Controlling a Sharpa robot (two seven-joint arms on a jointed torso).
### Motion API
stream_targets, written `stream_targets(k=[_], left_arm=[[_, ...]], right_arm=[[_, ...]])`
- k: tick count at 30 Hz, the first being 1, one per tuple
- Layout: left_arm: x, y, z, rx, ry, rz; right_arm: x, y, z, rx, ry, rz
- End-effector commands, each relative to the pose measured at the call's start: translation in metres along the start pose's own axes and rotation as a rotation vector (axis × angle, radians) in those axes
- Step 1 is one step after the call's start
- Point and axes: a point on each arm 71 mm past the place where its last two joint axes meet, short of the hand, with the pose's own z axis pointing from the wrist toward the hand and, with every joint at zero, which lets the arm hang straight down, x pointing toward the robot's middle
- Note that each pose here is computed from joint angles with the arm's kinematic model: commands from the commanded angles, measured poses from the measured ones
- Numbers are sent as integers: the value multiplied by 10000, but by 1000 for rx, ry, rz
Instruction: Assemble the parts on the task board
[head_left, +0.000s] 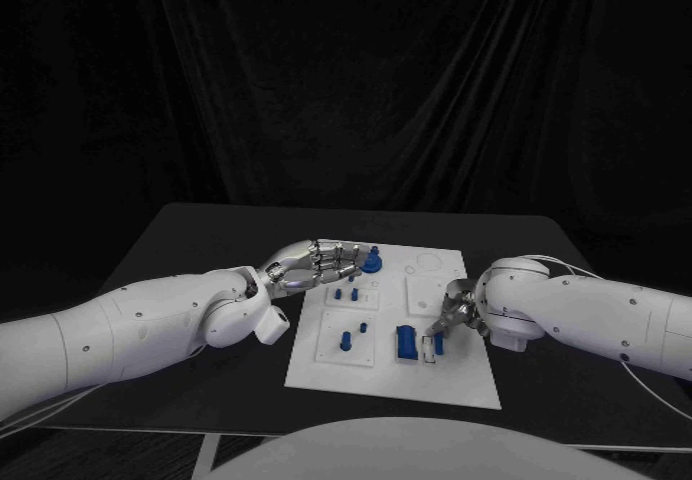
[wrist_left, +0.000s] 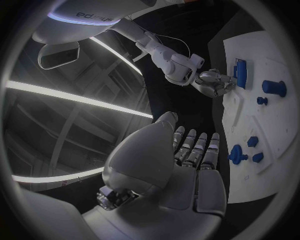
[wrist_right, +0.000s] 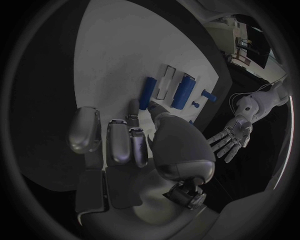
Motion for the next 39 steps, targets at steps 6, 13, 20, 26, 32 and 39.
stream_targets(k=[6,13,20,26,32,39], left_arm=[[20,-7,10,12,9,-12],[21,-7,10,11,10,-12],[24,-6,15,10,11,-13],[23,-6,15,11,11,-13],[18,-5,11,10,9,-12],[18,-4,13,11,9,-12]], right_arm=[[68,-51,27,36,-21,-12],[75,-76,29,31,-11,73],[69,-110,20,30,-20,123],[80,-158,-14,28,-18,166],[100,-201,-70,21,0,215],[93,-211,-148,8,0,231]])
